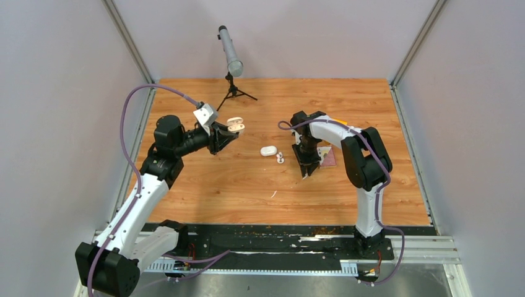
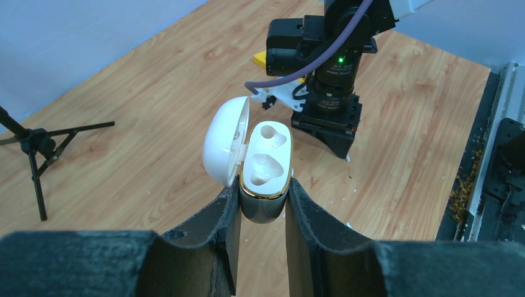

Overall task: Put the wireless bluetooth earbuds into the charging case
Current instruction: Pick up the earbud from the center of the board, then place the earbud in the charging case.

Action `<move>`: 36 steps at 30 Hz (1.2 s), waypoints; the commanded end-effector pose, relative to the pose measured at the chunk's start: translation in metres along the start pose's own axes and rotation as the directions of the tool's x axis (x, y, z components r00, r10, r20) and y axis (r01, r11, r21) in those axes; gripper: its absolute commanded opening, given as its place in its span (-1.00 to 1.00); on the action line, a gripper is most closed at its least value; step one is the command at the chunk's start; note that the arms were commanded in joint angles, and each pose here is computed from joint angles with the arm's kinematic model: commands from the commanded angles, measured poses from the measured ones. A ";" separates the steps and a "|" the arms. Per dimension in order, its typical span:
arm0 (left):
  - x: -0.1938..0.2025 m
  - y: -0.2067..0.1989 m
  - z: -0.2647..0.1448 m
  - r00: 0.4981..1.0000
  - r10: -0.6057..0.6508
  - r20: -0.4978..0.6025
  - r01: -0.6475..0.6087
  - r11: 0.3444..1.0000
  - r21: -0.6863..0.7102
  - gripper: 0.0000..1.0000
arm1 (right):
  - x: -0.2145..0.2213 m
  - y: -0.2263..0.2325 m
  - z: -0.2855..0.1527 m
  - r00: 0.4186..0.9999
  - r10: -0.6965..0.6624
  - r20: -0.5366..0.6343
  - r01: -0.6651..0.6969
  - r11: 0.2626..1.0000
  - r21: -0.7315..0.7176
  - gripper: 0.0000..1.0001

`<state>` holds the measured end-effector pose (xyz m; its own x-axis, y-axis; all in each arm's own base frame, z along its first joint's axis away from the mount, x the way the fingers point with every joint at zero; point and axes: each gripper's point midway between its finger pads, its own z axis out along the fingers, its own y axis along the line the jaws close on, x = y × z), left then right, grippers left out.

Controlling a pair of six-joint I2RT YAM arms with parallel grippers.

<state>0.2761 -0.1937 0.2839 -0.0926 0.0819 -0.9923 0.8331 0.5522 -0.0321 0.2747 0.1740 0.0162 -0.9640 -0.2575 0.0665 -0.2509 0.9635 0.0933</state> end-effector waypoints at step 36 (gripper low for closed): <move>-0.004 -0.042 0.037 0.996 0.002 0.090 -0.023 0.971 0.238 -0.96 | 0.013 0.131 -0.351 -0.201 -0.411 0.889 0.691 0.583 0.426 -1.00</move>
<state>0.2679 -0.2328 0.2541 -0.1301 0.0755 -0.9886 0.9078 0.4101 -0.0882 0.2707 0.2405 0.3104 -0.2148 -0.3526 -0.9108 -0.8348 0.5503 -0.0161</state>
